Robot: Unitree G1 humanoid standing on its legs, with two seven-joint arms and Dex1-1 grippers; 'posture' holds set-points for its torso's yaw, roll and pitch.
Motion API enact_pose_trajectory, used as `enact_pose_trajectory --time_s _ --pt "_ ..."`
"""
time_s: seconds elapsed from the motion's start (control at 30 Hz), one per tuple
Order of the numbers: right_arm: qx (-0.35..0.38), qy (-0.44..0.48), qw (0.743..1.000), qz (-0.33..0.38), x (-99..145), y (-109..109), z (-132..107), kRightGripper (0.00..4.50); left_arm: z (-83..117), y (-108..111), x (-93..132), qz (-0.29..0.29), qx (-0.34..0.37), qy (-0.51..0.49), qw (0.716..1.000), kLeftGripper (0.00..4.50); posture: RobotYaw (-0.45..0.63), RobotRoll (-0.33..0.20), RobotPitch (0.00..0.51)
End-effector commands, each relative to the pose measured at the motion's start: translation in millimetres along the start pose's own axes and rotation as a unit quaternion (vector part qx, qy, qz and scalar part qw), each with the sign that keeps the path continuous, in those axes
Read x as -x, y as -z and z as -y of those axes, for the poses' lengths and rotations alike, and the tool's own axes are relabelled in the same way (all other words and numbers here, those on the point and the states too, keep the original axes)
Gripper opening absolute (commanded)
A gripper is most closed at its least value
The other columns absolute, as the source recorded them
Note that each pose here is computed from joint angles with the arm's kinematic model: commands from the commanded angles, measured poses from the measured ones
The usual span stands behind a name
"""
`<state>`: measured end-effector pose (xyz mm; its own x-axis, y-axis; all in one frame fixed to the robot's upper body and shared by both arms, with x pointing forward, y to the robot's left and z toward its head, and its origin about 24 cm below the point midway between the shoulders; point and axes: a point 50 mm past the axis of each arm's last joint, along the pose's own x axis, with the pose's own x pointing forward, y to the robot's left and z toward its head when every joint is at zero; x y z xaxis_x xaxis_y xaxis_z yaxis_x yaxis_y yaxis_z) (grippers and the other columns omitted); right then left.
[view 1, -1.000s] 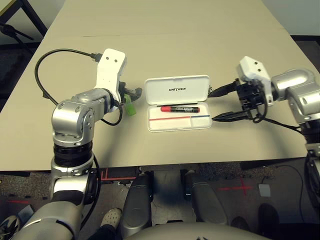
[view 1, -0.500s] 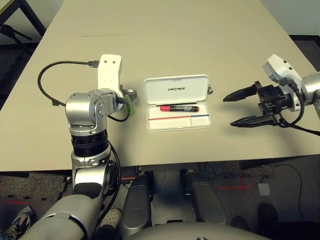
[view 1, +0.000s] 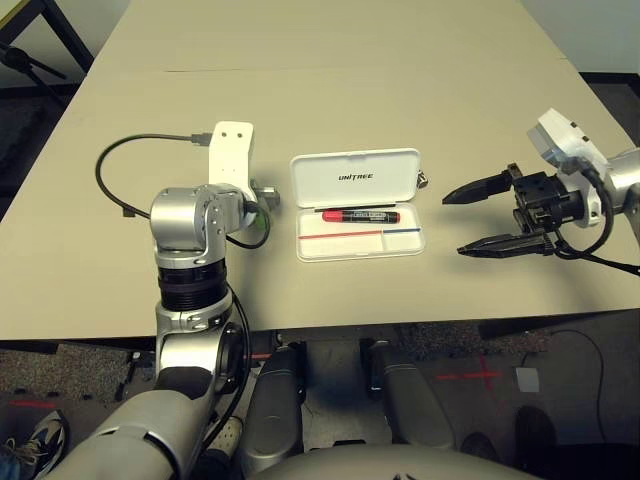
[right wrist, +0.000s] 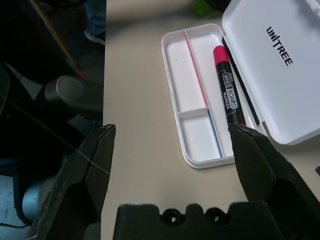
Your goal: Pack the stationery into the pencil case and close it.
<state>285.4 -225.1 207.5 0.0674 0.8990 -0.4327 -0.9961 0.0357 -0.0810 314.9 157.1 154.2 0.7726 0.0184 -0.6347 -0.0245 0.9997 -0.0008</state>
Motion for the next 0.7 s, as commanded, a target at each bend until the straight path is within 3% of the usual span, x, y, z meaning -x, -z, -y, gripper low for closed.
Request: enact_pose_trajectory --time_s 0.03,0.1,0.13,0.4,0.7 --pt "0.01 -0.002 1.0 0.009 0 -5 -2 4.5 -2 19 -11 -0.054 0.017 -0.008 0.998 1.98 -0.05 0.0 0.229" --pt "0.01 -0.001 1.0 0.01 0 -5 -2 4.5 -2 20 -11 -0.055 0.019 -0.012 0.998 1.19 -0.05 0.0 0.229" --pt "0.011 0.0 1.0 0.01 0 -5 -2 4.5 -3 19 -11 -0.054 0.017 -0.012 0.998 1.07 -0.05 0.0 0.227" --pt "0.008 0.005 1.0 0.012 0 -3 -1 4.5 -16 4 -6 -0.035 0.001 -0.02 0.999 1.08 -0.04 0.0 0.226" --pt "0.006 0.006 1.0 0.013 -4 3 5 4.5 -34 -5 13 -0.001 -0.085 0.005 0.996 1.08 0.02 0.0 0.22"
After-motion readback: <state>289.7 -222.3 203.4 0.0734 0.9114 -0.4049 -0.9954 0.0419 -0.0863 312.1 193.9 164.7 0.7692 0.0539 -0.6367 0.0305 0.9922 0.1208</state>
